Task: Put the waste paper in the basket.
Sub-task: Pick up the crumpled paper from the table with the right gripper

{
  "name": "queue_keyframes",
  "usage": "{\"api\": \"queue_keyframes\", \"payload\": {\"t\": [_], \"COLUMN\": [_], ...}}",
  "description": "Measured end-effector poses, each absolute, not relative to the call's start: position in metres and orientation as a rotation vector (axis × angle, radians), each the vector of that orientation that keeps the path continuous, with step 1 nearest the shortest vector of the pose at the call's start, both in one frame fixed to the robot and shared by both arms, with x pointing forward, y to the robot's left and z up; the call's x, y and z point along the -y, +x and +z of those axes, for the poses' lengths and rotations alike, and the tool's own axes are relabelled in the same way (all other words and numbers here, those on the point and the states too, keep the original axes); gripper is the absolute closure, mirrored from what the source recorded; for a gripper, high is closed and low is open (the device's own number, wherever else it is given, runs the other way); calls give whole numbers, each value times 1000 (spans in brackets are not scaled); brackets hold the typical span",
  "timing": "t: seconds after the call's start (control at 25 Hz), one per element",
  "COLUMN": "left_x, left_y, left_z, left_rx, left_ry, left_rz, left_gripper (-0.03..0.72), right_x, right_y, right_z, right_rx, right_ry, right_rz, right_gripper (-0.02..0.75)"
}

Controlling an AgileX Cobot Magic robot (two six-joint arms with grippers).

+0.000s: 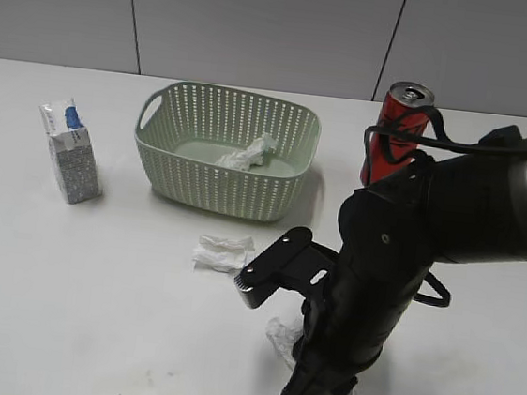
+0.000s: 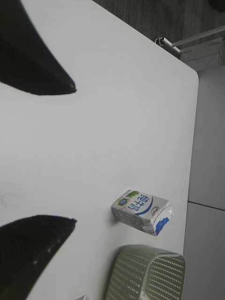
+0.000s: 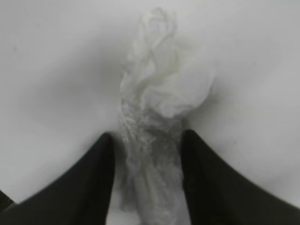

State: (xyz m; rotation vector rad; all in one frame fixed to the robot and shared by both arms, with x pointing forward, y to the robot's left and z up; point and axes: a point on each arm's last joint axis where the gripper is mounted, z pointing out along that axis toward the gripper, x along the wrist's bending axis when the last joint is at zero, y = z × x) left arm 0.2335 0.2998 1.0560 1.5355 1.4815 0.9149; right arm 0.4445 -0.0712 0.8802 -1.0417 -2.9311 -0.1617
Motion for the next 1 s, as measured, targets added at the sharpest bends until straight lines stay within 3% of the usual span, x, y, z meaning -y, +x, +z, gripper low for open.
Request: {"api": "queue_keyframes", "payload": {"t": [0.12, 0.24, 0.44, 0.6, 0.84, 1.0], "left_x": [-300, -300, -300, -300, -300, -300], "left_y": [234, 234, 234, 234, 234, 234], "left_z": [1056, 1056, 1056, 1056, 1056, 1056], "left_rx": [-1482, -1481, -1482, -1481, -1481, -1481], "left_ry": [1534, 1536, 1535, 1536, 1536, 1536], "left_rz": [914, 915, 915, 915, 915, 915], "left_gripper": [97, 97, 97, 97, 97, 97], "right_x": [73, 74, 67, 49, 18, 10], "right_y": [442, 441, 446, 465, 508, 536], "right_z": [880, 880, 894, 938, 1018, 1047], "right_rx": [2919, 2909, 2894, 2958, 3146, 3096], "right_ry": [-1036, -1034, -1018, -1004, -992, -1112], "right_rz": [-118, -92, -57, -249, -808, -1311], "right_gripper": [641, 733, 744, 744, 744, 744]}}
